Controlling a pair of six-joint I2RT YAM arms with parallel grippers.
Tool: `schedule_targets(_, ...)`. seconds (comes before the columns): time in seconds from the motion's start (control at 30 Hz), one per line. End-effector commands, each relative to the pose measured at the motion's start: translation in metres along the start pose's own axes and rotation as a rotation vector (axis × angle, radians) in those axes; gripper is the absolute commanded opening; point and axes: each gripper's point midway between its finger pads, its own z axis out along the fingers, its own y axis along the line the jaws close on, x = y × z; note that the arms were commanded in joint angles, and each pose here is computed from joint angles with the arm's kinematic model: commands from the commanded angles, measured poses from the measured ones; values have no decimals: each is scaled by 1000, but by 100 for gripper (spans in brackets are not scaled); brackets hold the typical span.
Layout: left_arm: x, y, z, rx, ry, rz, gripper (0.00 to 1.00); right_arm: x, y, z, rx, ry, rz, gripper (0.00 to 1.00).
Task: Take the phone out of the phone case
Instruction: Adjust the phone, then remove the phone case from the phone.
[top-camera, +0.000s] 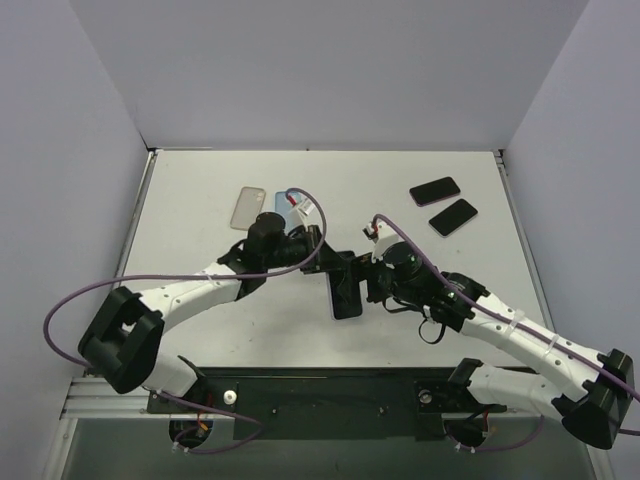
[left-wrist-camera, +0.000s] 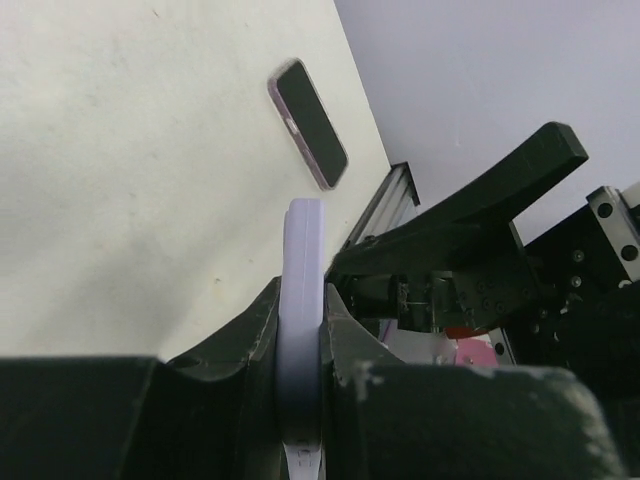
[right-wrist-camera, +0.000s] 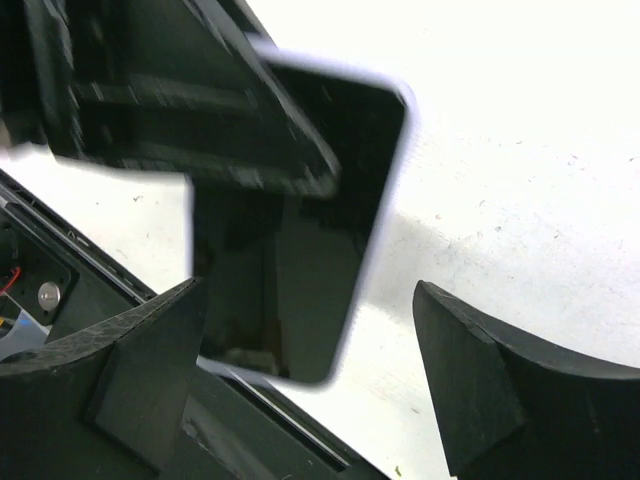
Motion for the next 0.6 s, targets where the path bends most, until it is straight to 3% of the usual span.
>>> schedule_targets(0.0,-62,-18,-53,34,-149,153,0,-7,6,-22,-32,23,-27,79)
schedule_targets(0.13,-78,-56,-85,204,-192,163,0,-6,20,-26,-159,21,2,78)
schedule_targets(0.23,-74,-76,-96,302,-148,181,0,-5,48,-33,-383,26,41,72)
schedule_targets(0.4,-66,-110,-111,444,-107,174,0,-24,82,-45,-654,-15,95,44)
schedule_targets(0.57,-65,-130,-121,521,-90,206,0,-24,99,-60,-801,-8,33,30)
